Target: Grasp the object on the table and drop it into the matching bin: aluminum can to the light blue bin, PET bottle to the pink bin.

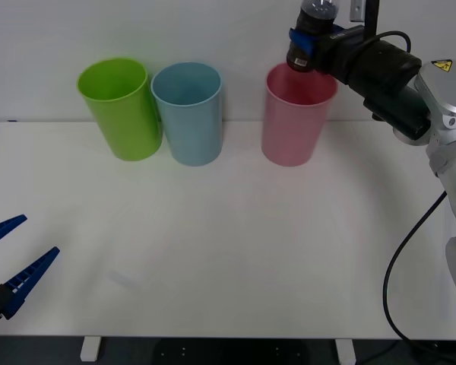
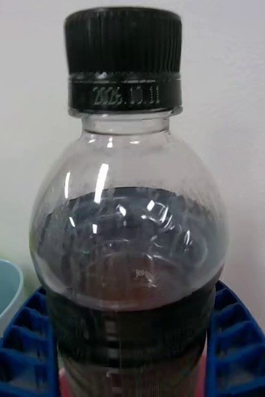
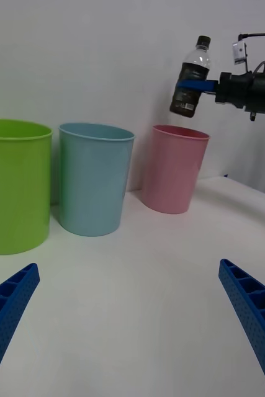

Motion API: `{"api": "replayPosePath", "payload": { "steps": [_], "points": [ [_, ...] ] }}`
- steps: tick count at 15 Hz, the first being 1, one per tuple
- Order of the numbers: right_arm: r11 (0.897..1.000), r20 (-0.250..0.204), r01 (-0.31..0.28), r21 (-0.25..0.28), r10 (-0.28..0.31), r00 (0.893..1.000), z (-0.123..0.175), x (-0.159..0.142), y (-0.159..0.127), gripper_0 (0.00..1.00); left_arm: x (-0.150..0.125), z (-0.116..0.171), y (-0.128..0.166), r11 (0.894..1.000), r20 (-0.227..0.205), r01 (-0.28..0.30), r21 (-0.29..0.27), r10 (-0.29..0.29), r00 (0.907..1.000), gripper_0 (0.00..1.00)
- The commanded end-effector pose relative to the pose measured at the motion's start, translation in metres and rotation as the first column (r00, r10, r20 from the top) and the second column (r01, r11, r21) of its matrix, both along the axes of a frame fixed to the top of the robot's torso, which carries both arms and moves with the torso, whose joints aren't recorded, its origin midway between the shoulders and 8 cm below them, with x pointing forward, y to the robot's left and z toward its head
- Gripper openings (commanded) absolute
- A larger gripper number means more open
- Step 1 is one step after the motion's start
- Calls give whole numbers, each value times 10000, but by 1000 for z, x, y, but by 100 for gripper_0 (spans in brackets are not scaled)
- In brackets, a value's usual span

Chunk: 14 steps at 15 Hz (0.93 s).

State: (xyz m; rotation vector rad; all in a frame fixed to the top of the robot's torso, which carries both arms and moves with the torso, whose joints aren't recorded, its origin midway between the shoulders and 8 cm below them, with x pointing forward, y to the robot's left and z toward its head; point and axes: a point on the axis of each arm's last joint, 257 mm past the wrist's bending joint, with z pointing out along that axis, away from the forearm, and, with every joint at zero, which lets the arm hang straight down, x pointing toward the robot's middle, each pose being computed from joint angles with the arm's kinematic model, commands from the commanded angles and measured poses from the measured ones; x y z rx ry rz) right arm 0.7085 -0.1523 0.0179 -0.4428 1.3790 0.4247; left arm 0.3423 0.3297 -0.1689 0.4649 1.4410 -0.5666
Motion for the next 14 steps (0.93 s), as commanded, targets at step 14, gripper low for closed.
{"api": "replayPosePath", "payload": {
  "steps": [14],
  "points": [
    [9958,492,-910,-56,912,9946,-11,-54,-19,100,0,0,0,10000,0,0,0,0,10000,100]
  ]
}}
